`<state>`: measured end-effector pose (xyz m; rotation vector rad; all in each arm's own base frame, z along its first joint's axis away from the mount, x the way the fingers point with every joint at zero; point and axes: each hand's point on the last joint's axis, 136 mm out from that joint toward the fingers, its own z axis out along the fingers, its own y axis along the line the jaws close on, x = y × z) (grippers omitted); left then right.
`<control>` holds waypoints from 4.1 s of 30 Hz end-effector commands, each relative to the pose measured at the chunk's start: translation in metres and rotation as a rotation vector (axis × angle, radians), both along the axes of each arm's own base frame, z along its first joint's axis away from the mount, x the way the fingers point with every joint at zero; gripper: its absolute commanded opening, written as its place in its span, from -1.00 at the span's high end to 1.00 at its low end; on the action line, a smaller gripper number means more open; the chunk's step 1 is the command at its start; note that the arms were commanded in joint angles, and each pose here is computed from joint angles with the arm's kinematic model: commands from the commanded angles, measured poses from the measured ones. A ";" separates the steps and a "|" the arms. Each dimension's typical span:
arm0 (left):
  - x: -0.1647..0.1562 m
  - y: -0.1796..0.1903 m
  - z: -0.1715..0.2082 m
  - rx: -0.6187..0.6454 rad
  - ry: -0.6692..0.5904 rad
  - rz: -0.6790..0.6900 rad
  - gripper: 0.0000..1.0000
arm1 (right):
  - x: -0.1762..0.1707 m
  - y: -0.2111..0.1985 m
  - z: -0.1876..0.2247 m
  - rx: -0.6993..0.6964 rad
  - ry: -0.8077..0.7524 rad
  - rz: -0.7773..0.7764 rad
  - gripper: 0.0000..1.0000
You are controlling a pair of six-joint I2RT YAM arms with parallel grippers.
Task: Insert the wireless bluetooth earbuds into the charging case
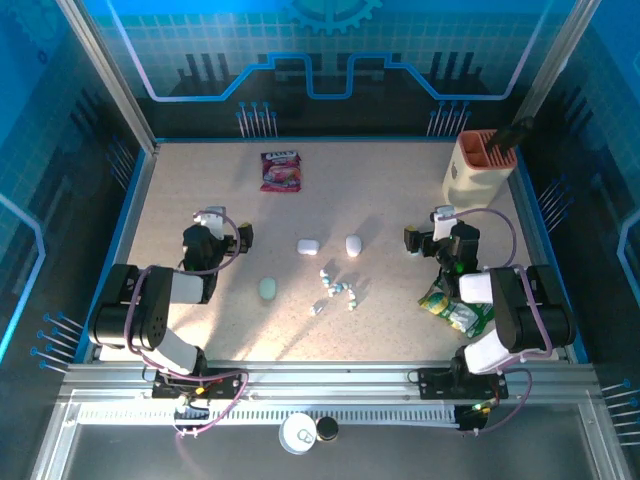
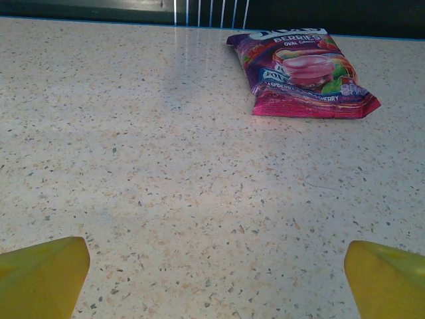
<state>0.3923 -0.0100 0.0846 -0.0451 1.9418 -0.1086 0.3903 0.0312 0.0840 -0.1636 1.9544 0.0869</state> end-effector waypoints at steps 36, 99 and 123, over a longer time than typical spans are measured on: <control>-0.001 -0.015 0.041 0.110 -0.053 -0.007 -0.99 | -0.004 -0.002 0.041 -0.018 -0.110 -0.024 -1.00; -0.165 -0.124 -0.071 0.002 0.943 -0.030 0.16 | -0.081 0.185 0.034 0.264 0.310 0.318 -1.00; -0.122 -0.258 0.056 0.028 0.189 -1.011 0.13 | -0.120 0.228 0.072 0.754 0.965 0.576 -0.68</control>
